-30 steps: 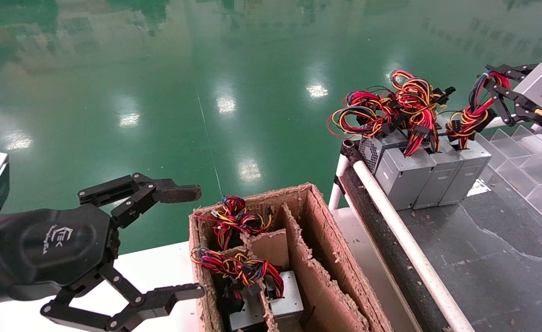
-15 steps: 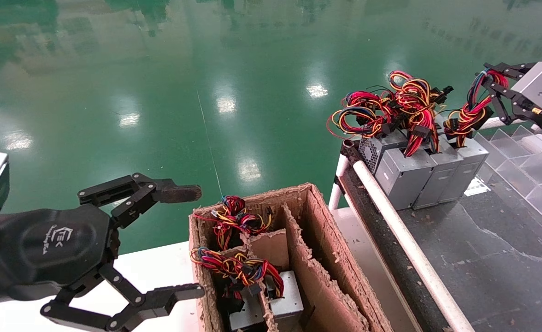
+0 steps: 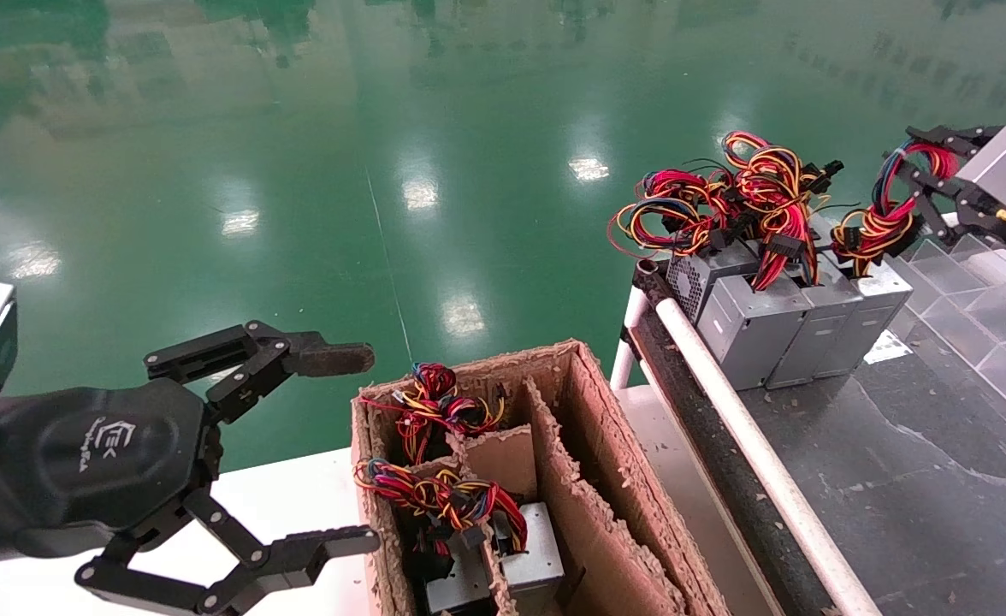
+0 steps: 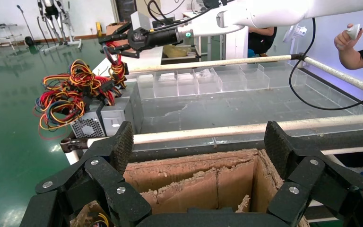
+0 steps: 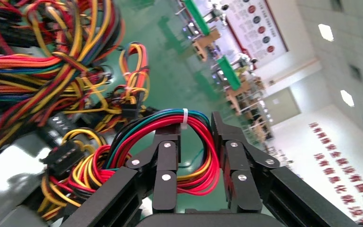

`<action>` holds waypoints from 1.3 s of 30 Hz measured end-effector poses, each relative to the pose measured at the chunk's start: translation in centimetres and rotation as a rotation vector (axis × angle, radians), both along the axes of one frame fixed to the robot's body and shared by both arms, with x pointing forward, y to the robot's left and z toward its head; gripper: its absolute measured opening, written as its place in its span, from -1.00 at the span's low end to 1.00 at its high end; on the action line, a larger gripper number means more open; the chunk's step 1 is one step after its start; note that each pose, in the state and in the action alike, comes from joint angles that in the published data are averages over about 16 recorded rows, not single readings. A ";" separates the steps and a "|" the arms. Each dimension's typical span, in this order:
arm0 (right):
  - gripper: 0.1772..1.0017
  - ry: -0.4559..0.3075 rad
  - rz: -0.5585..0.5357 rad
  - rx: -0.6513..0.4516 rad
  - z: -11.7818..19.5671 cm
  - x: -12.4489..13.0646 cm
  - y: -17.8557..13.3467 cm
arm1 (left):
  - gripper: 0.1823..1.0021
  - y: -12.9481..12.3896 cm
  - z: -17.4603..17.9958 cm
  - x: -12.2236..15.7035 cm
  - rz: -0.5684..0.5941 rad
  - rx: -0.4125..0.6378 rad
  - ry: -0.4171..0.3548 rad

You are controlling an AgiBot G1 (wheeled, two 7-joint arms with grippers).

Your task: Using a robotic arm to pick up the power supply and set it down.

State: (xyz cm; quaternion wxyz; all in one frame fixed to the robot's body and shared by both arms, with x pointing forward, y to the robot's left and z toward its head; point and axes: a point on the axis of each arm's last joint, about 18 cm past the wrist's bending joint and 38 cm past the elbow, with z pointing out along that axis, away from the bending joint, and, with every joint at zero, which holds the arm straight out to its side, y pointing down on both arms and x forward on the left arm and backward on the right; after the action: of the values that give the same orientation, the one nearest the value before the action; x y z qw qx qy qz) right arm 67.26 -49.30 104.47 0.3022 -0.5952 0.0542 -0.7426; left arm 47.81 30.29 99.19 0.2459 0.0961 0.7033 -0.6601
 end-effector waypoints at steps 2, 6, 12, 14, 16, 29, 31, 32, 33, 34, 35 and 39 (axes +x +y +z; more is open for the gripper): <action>-0.65 0.009 0.006 -0.002 0.0 -0.1 -0.1 | 1.00 0.0 0.0 0.0 0.000 0.000 0.000; -0.56 0.024 0.017 -0.006 0.2 -0.5 -0.2 | 1.00 0.0 0.0 0.0 0.000 0.000 0.000; -0.34 0.036 0.025 -0.012 0.6 -0.9 -0.4 | 1.00 0.0 0.0 0.0 0.000 0.000 0.000; -0.23 0.039 0.026 -0.013 0.7 -1.0 -0.5 | 1.00 0.0 0.0 0.0 0.000 0.000 0.000; -0.12 0.040 0.029 -0.011 0.8 -1.1 -0.5 | 1.00 0.0 0.0 0.0 0.000 0.000 0.000; 0.54 0.047 0.179 0.204 2.6 -3.5 -0.8 | 1.00 0.0 0.0 0.0 0.000 0.000 0.000; 0.61 0.053 0.224 0.265 3.0 -4.1 -0.7 | 1.00 0.0 0.0 0.0 0.000 0.000 0.000; 0.65 0.056 0.245 0.292 3.3 -4.4 -0.7 | 1.00 0.0 0.0 0.0 0.000 0.000 0.000; 0.69 0.060 0.267 0.321 3.5 -4.6 -0.6 | 1.00 0.0 0.0 0.0 0.000 0.000 0.000; 0.73 0.065 0.291 0.350 3.7 -4.9 -0.6 | 1.00 0.0 0.0 0.0 0.000 0.000 0.000; 0.76 0.070 0.313 0.377 3.9 -5.2 -0.5 | 1.00 0.0 0.0 0.0 0.000 0.000 0.000; 0.86 0.090 0.387 0.462 4.7 -6.1 -0.3 | 1.00 0.0 0.0 0.0 0.000 0.000 0.000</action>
State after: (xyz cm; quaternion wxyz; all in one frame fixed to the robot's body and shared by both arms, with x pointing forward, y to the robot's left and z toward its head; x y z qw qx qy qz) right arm 61.20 -49.56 109.14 0.5628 -0.5422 0.1203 -0.6122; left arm 47.81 30.30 99.19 0.2459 0.0960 0.7032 -0.6602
